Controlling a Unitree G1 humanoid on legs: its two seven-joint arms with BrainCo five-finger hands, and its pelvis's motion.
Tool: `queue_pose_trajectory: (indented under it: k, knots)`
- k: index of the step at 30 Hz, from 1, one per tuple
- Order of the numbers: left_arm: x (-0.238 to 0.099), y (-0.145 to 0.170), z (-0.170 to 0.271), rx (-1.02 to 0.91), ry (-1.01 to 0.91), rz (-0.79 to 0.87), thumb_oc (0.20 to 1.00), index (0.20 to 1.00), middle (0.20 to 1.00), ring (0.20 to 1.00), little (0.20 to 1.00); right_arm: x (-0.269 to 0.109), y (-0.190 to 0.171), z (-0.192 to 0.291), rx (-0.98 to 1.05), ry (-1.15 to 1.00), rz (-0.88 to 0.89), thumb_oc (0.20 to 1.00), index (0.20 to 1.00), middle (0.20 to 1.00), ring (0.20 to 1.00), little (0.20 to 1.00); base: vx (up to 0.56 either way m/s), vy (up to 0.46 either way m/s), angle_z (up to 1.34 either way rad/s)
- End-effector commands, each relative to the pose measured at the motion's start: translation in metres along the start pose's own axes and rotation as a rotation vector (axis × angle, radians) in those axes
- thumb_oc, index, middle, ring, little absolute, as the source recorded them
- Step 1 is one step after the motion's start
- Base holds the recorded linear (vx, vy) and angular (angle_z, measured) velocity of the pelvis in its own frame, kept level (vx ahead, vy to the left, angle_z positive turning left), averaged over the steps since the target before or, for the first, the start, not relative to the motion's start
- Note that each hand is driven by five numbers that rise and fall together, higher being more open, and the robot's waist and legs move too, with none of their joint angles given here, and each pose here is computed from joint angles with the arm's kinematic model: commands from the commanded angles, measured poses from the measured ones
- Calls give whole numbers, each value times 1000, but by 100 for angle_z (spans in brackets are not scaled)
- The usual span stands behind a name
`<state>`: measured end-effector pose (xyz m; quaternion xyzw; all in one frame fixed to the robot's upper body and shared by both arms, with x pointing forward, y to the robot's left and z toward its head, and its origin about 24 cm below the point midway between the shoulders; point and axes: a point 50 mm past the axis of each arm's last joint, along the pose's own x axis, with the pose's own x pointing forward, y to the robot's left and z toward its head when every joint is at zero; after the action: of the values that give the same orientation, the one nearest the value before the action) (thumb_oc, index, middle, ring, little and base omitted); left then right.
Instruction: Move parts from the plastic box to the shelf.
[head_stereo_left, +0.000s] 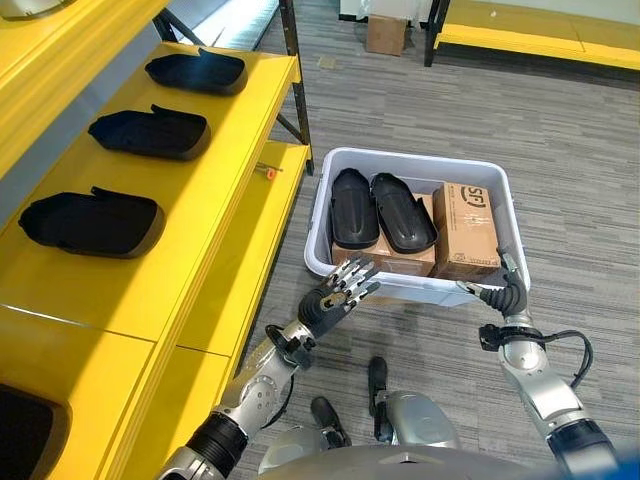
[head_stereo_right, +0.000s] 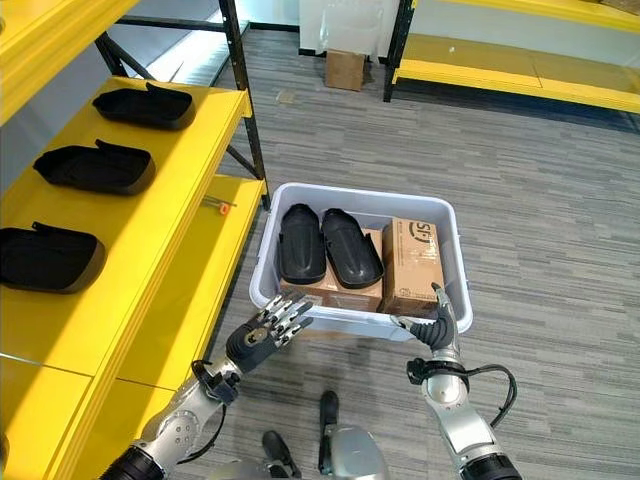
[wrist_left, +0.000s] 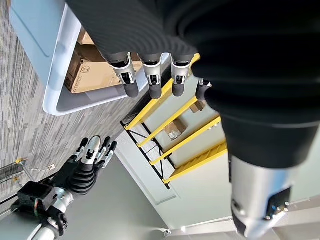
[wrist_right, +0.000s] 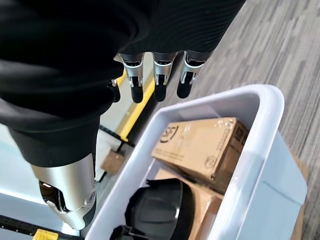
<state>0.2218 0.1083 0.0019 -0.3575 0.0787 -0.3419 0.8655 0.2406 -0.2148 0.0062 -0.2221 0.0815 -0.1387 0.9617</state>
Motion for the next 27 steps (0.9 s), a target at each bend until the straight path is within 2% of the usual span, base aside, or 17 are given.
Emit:
queue_pose_trajectory:
  k: [1,6,9,11,14,19,24,27]
  knots:
    - [4,-11,5,30,-77,-31,1000,1000,1000,1000,1000,17,-1,30,39,-115,-16,1000,1000,1000,1000,1000,-38,-136,-67]
    - [3,-6,6,59,-21,-17,1000,1000,1000,1000,1000,12,18,34,12,-134,7,1000,1000,1000,1000,1000,175,-488,-30]
    - [-3,-4,7,50,-18,-35,1000,1000,1000,1000,1000,10,23,45,-37,-212,85,1000,1000,1000,1000,1000,323,-672,3]
    - [-11,-6,2,30,-20,-50,1000,1000,1000,1000,1000,8,21,61,-127,-359,136,1000,1000,1000,1000,1000,338,-618,-70]
    - [-19,-1,1,-12,-49,-51,1000,1000,1000,1000,1000,11,19,55,-214,-344,235,1000,1000,1000,1000,1000,322,-407,-43]
    - [-21,5,-6,-39,-8,-42,1000,1000,1000,1000,1000,11,16,44,-205,-313,219,1000,1000,1000,1000,1000,145,-25,6]
    - [-29,8,-27,-55,139,-34,1000,1000,1000,1000,1000,11,21,52,-244,-375,145,1000,1000,1000,1000,1000,101,47,-27]
    - [-35,11,-25,-45,123,-24,1000,1000,1000,1000,1000,8,22,51,-254,-374,150,1000,1000,1000,1000,1000,77,5,25]
